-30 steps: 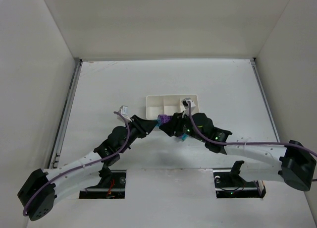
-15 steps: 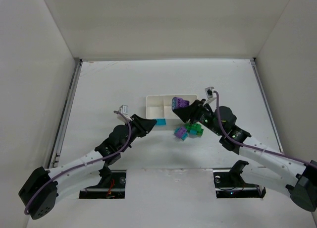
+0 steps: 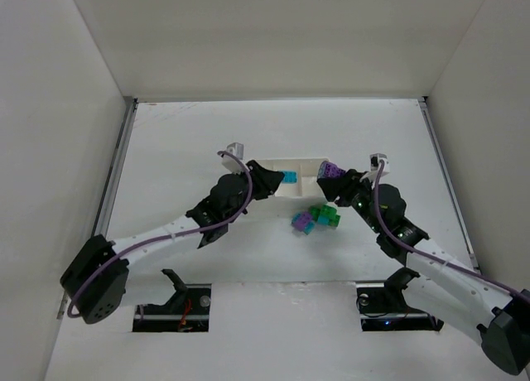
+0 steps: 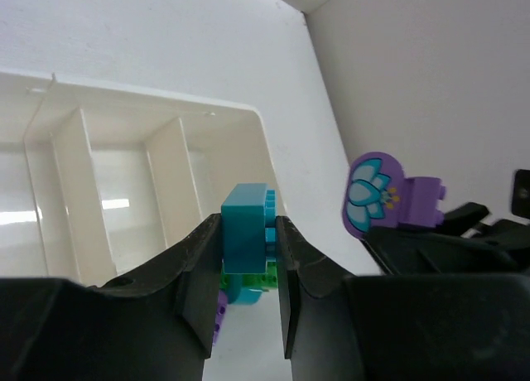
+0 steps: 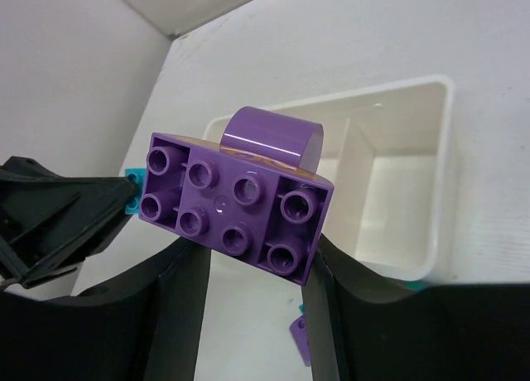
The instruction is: Sort the legos into containers by color
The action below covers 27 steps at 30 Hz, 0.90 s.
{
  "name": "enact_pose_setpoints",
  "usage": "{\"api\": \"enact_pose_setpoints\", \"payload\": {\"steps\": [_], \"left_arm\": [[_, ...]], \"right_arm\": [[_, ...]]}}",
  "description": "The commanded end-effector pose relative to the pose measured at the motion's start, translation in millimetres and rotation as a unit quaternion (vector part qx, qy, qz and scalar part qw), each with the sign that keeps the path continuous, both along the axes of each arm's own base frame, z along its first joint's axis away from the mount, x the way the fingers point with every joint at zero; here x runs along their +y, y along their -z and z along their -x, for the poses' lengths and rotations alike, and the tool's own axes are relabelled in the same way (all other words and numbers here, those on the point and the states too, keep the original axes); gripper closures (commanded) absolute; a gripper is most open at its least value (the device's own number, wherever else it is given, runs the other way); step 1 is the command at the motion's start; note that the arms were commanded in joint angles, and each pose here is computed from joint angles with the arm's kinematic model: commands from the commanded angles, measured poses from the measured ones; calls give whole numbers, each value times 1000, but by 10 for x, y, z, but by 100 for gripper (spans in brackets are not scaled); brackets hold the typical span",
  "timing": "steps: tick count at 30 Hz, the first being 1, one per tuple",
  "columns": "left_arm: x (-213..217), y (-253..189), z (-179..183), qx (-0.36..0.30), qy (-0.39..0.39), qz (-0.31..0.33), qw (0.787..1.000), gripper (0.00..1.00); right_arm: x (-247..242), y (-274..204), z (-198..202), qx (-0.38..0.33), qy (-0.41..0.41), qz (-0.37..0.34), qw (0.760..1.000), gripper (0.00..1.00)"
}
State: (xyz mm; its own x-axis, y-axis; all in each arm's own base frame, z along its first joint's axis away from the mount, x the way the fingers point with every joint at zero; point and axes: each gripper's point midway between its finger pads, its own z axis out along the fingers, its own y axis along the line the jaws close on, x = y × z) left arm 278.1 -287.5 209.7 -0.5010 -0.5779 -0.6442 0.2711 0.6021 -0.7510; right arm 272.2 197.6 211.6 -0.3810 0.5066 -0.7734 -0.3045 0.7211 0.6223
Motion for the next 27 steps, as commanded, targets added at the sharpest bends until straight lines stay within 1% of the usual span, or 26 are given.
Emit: {"api": "enact_pose_setpoints", "payload": {"steps": [1,5,13,15,21,25,27], "left_arm": [[-45,-63,-249,-27,-22,-36,999,86],[-79,187,-398,-14,-37,-83,996,85],[-175,370,-537,-3,-40,-104,994,83],[-216,388,-555,-4,-37,-110,993,81],[-261,459,-611,-2,-37,-118,992,65],[-199,446,-634,-1,-43,-115,992,52],[-153,390,-600,-6,-46,-110,993,50]], "right_arm": [[-122,-88,-48,-25,23,-5,999,70],[-134,-93,-25,-30,22,-5,999,70],[-22,-47,-11,-30,8,3,1000,70],[23,-5,-18,-27,2,11,1000,70],[141,49,-5,-25,-10,29,999,70],[197,81,14,-25,-15,39,999,70],[221,118,-13,-21,-16,51,998,70]]}}
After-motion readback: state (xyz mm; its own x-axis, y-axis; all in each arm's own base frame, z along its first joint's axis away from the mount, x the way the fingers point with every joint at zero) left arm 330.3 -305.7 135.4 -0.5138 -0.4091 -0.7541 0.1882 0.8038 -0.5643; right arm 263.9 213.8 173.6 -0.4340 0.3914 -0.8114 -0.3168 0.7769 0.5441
